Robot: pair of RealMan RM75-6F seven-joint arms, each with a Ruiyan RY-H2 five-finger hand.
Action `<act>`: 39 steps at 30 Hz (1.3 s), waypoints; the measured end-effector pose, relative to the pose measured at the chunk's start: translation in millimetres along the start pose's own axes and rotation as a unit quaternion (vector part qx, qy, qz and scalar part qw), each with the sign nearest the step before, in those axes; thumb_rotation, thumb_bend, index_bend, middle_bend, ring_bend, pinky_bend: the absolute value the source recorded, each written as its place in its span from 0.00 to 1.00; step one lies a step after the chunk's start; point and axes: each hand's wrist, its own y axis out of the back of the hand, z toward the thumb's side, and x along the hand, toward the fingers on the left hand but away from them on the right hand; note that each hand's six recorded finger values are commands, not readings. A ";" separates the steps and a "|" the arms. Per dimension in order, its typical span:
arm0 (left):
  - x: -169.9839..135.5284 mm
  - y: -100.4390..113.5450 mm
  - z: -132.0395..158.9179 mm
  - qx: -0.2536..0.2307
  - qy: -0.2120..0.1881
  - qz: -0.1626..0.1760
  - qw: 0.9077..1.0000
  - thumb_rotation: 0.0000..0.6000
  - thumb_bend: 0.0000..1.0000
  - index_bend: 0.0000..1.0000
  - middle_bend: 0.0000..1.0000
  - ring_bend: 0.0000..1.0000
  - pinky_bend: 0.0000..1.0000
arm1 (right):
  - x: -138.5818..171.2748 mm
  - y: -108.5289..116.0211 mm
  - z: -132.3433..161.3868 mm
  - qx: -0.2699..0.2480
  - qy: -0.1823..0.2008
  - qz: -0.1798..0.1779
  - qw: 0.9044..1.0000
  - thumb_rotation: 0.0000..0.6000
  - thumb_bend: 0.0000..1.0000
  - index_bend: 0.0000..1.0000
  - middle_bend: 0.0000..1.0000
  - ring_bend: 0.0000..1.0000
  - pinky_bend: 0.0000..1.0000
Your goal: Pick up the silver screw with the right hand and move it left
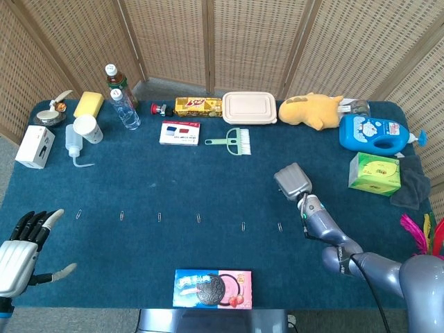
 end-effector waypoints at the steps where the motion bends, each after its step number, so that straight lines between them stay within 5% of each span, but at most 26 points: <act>1: 0.1 0.0 -0.1 0.000 0.000 0.000 1.000 0.71 0.20 0.04 0.12 0.08 0.03 | -0.2 -0.4 0.2 0.001 0.000 0.001 1.000 1.00 0.41 0.51 0.83 0.87 0.98; 39: -2.7 1.7 -2.8 -0.002 0.000 0.008 1.000 0.71 0.20 0.04 0.12 0.06 0.03 | -0.1 -2.2 -1.2 -0.034 -0.028 0.030 0.999 1.00 0.42 0.66 0.88 0.90 0.98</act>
